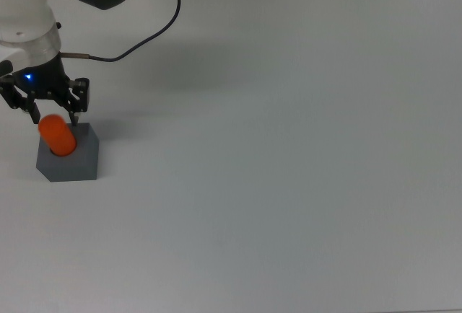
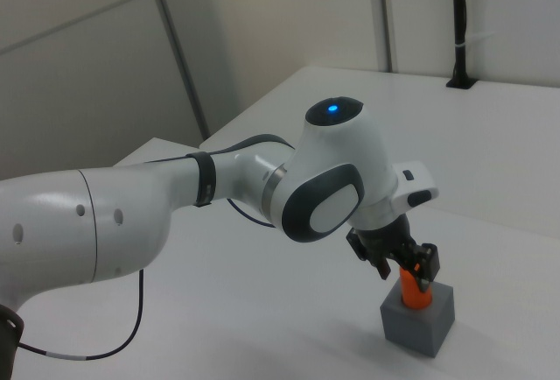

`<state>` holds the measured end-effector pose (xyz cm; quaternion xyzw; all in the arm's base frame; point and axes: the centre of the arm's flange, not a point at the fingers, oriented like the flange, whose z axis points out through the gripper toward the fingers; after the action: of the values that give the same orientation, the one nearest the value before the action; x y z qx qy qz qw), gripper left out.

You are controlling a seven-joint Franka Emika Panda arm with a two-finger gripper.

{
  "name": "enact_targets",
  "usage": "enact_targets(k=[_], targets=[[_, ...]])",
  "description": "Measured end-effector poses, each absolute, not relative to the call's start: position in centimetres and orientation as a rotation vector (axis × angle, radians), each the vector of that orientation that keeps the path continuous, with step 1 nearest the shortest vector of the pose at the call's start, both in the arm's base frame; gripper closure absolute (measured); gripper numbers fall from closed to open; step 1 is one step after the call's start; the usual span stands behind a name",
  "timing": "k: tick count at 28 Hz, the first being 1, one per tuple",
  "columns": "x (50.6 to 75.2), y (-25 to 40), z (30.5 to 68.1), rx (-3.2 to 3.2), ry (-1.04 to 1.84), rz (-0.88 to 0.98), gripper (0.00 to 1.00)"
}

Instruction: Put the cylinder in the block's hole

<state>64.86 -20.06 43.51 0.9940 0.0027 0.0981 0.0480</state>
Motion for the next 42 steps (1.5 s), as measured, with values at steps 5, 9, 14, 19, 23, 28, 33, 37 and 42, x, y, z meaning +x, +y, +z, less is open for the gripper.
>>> enact_targets(k=[5, 9, 14, 19, 23, 28, 33, 37, 42], targets=[[64.8, -20.0, 44.4, 3.025, 0.008, 0.32, 0.08], [64.4, -19.9, 45.8, 3.027, 0.007, 0.321, 0.0], [63.7, -18.8, 47.3, 3.049, 0.025, 0.262, 0.0], [62.5, -17.7, 49.4, 3.078, 0.039, 0.177, 0.0], [61.6, -16.8, 52.0, 3.107, 0.042, 0.069, 0.0], [60.9, -15.4, 54.9, 3.128, 0.054, -0.013, 0.0], [61.2, -14.4, 55.0, 3.129, 0.081, -0.023, 0.0], [61.5, -13.7, 54.6, 3.13, 0.099, -0.033, 0.0], [61.6, -13.5, 54.4, 3.13, 0.105, -0.037, 0.0]])
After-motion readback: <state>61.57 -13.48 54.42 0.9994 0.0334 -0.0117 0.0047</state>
